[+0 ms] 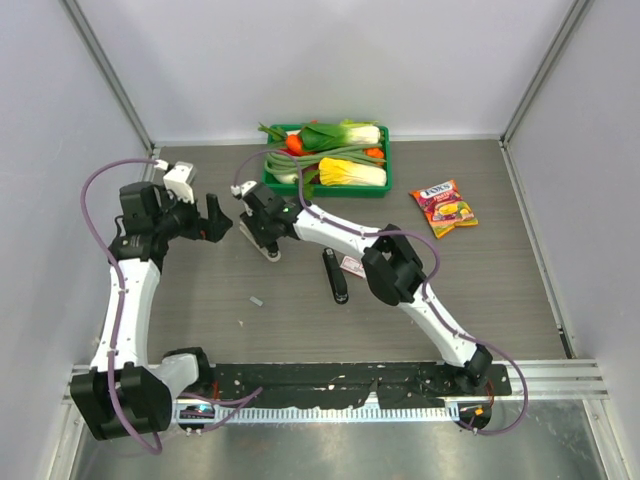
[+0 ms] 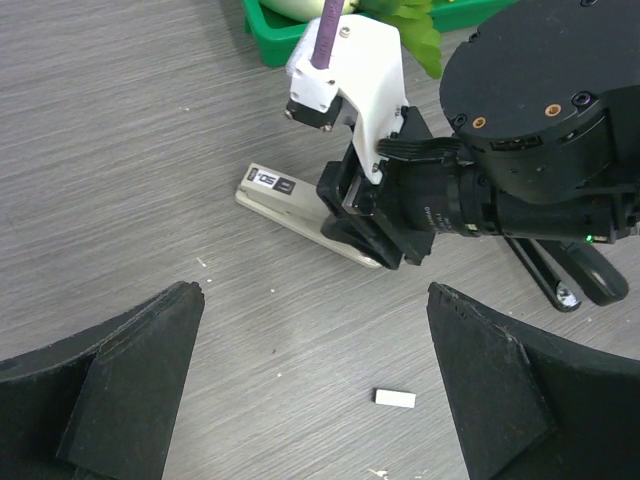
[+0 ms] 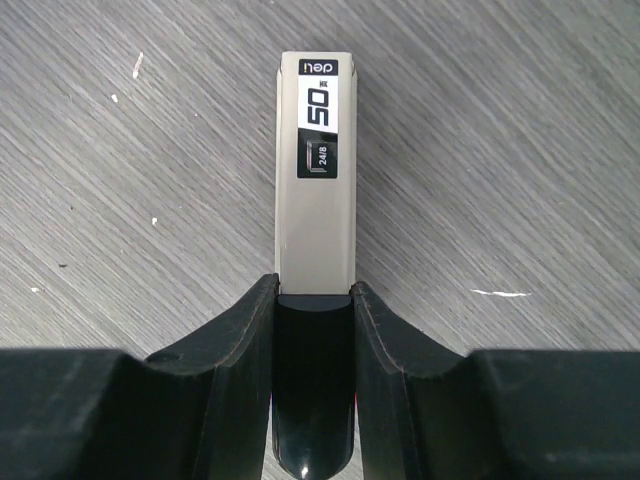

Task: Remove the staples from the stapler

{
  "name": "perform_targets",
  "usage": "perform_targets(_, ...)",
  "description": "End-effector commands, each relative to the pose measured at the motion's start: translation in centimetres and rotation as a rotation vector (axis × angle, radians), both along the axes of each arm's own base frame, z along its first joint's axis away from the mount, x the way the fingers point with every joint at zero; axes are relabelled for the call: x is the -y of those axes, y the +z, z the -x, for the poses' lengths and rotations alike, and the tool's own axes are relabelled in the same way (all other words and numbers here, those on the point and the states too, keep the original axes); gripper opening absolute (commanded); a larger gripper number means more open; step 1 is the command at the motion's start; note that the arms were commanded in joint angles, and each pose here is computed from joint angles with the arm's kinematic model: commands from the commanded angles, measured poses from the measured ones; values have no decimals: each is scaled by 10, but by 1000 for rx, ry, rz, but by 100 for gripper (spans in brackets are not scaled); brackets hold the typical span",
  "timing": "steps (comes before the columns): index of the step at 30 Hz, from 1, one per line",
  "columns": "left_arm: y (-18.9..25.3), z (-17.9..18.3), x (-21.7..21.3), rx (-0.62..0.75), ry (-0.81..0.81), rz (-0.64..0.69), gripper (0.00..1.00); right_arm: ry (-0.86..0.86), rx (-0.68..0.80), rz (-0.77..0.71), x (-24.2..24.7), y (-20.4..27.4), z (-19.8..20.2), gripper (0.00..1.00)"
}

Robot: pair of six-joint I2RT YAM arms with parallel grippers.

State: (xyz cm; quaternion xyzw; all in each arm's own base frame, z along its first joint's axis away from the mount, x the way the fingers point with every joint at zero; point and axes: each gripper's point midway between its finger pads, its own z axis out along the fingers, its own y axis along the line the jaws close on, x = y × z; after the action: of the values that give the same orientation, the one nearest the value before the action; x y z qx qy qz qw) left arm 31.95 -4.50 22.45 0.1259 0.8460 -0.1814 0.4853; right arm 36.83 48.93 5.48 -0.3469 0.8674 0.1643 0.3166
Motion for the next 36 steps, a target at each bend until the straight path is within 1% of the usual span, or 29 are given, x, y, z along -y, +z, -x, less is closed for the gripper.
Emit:
perform_targets(1, 29, -5, 5, 67, 2, 55, 100, -28, 79, -44, -13, 37, -10, 29)
perform_targets(2, 27, -4, 5, 66, 2, 56, 100, -33, 83, -46, -13, 40, -10, 33)
perform_targets(3, 27, -5, 5, 66, 4, 59, 100, -43, 87, -56, -13, 43, -11, 43)
perform_targets(5, 24, -6, 5, 61, 10, 58, 100, -46, 105, -85, -15, 61, -12, 52)
perform_targets(6, 24, -7, 4, 58, 16, 59, 100, -53, 112, -92, -14, 68, -13, 59)
perform_targets(9, 27, -7, 2, 61, 21, 60, 100, -87, 142, -102, -3, 98, -12, 67)
perform_targets(11, 29, -7, 2, 70, 17, 51, 100, -116, 146, -70, 12, 99, -9, 70)
perform_targets(12, 30, -6, 2, 71, 13, 47, 100, -132, 163, -86, 20, 118, -6, 71)
perform_targets(13, 30, -6, 1, 77, 10, 36, 100, -151, 168, -82, 28, 124, -4, 72)
perform_targets(14, 29, -5, 0, 75, 11, 32, 100, -179, 159, -30, 44, 112, 1, 72)
perform_targets(15, 29, -4, 0, 76, 8, 27, 100, -202, 176, -42, 57, 132, 6, 72)
perform_targets(16, 28, -4, 0, 76, 6, 19, 100, -222, 177, -26, 68, 133, 10, 72)
perform_targets(17, 27, -3, -1, 72, 4, 14, 100, -271, 167, 43, 91, 113, 16, 72)
perform_targets(18, 27, -2, 0, 74, 0, 12, 100, -293, 173, 59, 104, 114, 21, 72)
perform_targets(19, 26, -1, 0, 74, 0, 9, 100, -316, 187, 51, 120, 128, 28, 72)
perform_targets(20, 26, -1, 0, 75, -2, 6, 100, -340, 171, 112, 142, 110, 38, 72)
perform_targets(21, 25, 0, 1, 73, -12, 11, 100, -349, 165, 135, 153, 106, 45, 72)
perform_targets(22, 23, 0, 3, 67, -18, 16, 100, -366, 161, 130, 167, 114, 52, 72)
perform_targets(23, 21, 1, 5, 59, -25, 25, 100, -378, 131, 171, 181, 97, 63, 72)
perform_targets(25, 17, 1, 8, 42, -41, 46, 100, -388, 111, 165, 195, 99, 76, 72)
perform_targets(26, 17, 1, 10, 39, -47, 53, 100, -389, 90, 187, 203, 88, 83, 72)
perform_targets(29, 16, 3, 16, 37, -65, 57, 100, -393, 46, 169, 209, 83, 97, 72)
perform_targets(36, 12, 10, 24, 34, -99, 24, 100, -381, -8, 182, 208, 63, 105, 73)
